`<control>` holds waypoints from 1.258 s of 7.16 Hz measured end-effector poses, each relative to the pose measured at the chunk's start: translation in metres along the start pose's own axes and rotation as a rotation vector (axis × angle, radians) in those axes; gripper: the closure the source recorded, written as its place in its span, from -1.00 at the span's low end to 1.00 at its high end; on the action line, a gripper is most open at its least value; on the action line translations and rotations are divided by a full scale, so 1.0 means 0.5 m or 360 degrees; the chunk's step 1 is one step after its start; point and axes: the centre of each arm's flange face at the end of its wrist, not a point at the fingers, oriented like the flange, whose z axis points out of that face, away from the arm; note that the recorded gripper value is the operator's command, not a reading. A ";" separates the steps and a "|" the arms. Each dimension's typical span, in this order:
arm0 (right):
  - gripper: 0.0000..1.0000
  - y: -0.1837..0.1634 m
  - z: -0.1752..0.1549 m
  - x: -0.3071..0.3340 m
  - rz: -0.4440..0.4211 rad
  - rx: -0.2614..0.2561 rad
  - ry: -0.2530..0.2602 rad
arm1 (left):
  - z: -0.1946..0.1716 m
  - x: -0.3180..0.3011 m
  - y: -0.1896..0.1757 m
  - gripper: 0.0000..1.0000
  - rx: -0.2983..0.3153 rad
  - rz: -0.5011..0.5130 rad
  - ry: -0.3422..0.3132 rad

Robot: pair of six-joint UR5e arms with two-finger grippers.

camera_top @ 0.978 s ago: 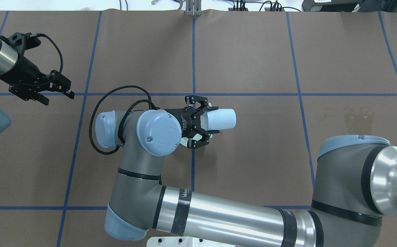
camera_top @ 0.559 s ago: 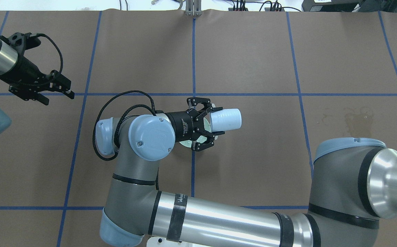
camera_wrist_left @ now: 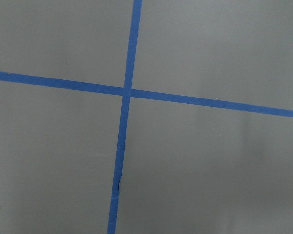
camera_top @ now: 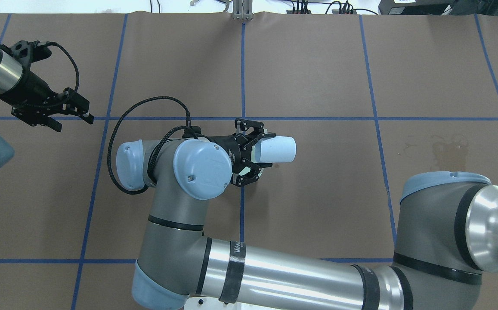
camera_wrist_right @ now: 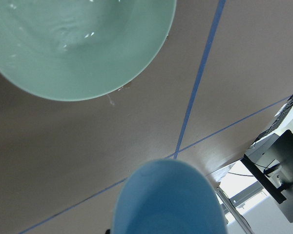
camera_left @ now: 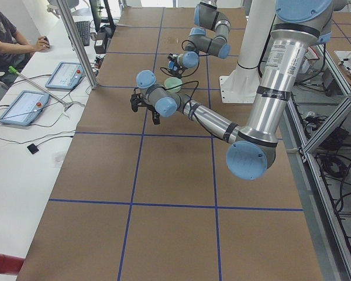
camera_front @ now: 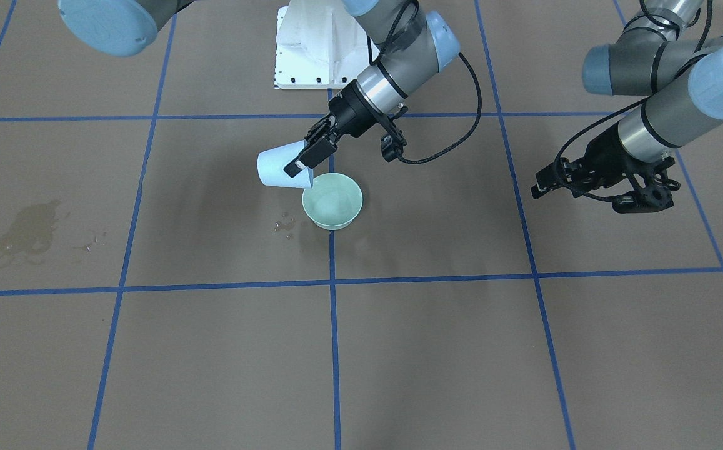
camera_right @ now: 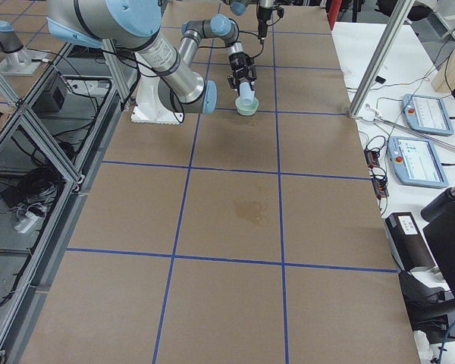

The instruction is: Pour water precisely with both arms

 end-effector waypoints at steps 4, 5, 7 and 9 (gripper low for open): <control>1.00 0.245 0.147 0.224 0.0889 0.0421 -0.0587 | -0.003 0.004 0.001 -0.85 0.0004 0.0006 0.0005; 1.00 0.328 0.241 0.288 0.1066 0.0531 -0.0757 | -0.004 0.005 0.001 -0.89 0.0006 0.0007 0.0007; 1.00 0.447 0.369 0.393 0.1371 0.0567 -0.0910 | -0.011 0.011 0.006 -0.89 0.0004 0.0010 0.0019; 1.00 0.505 0.450 0.434 0.1658 0.0561 -0.0963 | -0.016 0.016 0.011 -0.89 -0.0006 0.0011 0.0034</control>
